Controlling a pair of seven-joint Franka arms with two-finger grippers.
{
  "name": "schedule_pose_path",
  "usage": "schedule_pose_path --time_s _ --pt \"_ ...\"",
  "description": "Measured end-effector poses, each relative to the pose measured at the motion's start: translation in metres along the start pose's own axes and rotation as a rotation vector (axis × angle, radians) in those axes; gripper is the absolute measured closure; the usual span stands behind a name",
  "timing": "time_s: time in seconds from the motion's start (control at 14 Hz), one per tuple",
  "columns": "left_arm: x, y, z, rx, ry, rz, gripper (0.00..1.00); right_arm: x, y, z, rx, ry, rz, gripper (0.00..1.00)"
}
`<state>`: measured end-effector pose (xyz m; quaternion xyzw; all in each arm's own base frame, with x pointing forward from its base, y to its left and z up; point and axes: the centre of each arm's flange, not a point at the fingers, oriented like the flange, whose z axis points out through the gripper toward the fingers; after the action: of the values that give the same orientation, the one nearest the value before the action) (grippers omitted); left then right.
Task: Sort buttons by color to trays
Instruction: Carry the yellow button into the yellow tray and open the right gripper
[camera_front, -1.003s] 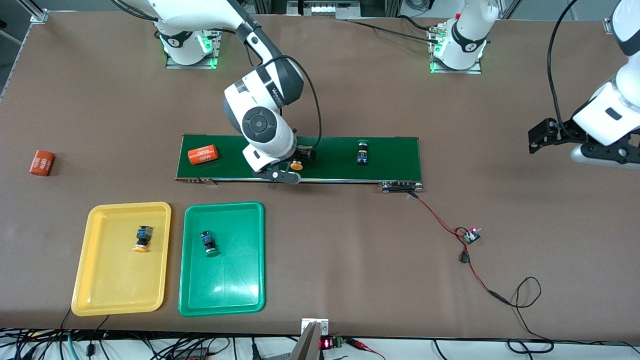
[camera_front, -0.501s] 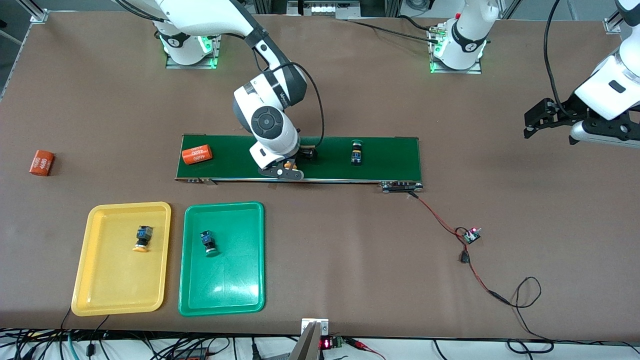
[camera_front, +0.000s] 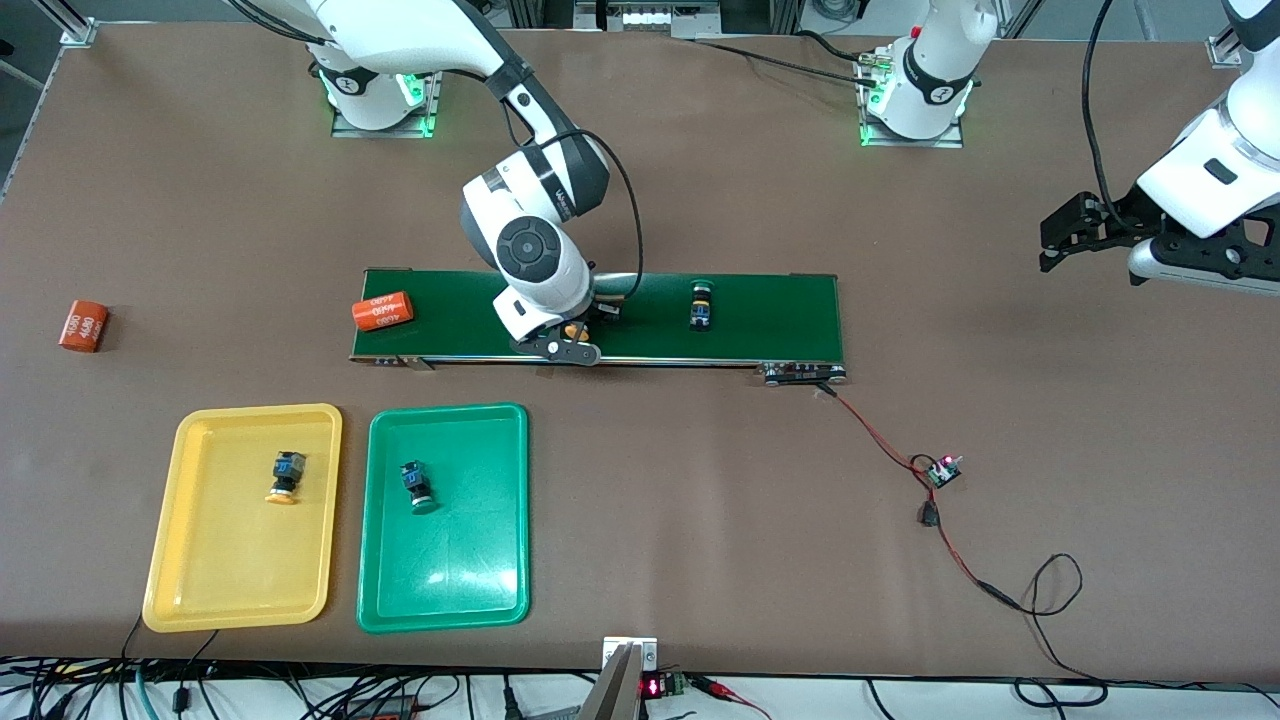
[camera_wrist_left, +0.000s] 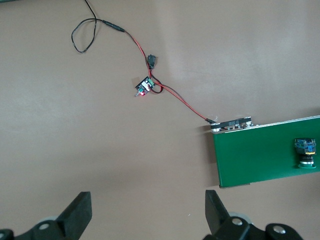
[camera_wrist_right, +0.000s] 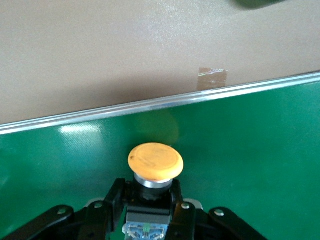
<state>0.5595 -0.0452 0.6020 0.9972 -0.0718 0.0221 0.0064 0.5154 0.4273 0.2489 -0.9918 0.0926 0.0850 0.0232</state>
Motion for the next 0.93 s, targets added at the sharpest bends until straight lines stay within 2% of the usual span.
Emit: schedule_pose_path --time_s 0.21,0.5,0.72,0.93 --pt "0.000 -0.001 0.000 0.000 -0.002 -0.001 0.00 0.004 -0.003 -0.010 0.019 0.018 0.000 0.59" --pt "0.000 0.001 -0.001 0.000 -0.001 0.002 0.00 0.034 0.003 -0.084 0.072 0.098 0.030 0.59" --pt "0.000 0.003 -0.001 0.000 -0.001 0.005 0.00 0.073 0.042 -0.145 0.056 0.105 0.065 0.59" --pt "0.000 0.003 -0.001 0.000 -0.001 0.005 0.00 0.127 0.112 -0.161 0.050 0.109 0.031 0.59"
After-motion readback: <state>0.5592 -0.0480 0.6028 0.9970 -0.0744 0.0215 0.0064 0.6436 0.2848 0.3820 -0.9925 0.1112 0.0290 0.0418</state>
